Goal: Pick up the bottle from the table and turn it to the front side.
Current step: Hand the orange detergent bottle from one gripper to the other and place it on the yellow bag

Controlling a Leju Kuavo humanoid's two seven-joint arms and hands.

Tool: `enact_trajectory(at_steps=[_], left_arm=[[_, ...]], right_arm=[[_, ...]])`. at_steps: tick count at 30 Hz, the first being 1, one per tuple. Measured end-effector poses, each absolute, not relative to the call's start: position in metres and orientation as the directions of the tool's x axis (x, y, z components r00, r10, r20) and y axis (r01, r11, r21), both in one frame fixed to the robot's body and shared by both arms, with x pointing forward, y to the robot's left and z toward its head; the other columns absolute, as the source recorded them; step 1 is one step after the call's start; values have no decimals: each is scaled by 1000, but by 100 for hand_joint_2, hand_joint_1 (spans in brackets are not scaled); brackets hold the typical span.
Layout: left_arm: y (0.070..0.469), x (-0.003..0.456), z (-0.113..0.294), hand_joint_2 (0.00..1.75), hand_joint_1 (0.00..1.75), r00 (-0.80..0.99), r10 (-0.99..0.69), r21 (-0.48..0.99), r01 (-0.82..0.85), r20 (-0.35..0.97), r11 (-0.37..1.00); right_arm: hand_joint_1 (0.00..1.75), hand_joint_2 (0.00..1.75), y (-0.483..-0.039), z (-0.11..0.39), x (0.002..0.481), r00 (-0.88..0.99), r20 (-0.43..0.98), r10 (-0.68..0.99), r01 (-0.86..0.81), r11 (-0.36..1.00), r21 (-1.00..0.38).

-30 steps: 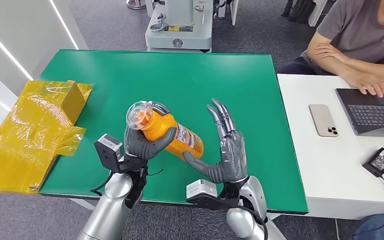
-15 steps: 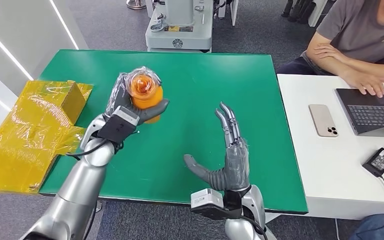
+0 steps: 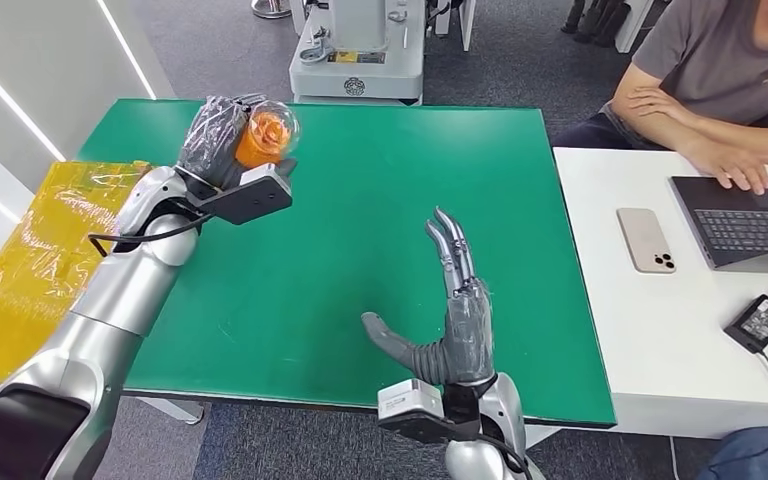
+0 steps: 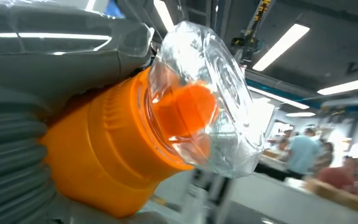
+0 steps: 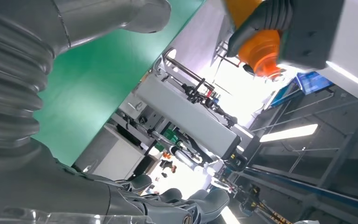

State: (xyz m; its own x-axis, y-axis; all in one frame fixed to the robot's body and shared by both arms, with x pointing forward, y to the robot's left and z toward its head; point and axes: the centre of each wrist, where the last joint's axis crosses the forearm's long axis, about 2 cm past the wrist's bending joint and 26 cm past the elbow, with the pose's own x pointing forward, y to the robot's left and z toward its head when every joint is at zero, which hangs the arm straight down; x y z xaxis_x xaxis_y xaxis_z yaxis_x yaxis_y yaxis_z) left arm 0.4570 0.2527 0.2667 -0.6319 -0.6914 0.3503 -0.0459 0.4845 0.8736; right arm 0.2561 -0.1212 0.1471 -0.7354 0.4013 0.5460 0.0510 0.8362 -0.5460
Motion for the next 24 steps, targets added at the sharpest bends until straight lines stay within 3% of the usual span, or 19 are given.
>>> enact_trajectory(at_steps=[5,12,24], left_arm=[[286,472,270,175,175,-520,-832,950,-115,192,291],[324,479,255,175,175,-361,-930,990,-87,72,111],[360,472,225,175,175,-247,-969,1000,11,18,16]], right_arm=[[0,175,-120,143,251,-722,564,401,35,835,-549],[0,175,-116,137,243,-701,598,387,-4,837,-547],[0,175,-112,134,238,-695,613,376,-29,837,-547]])
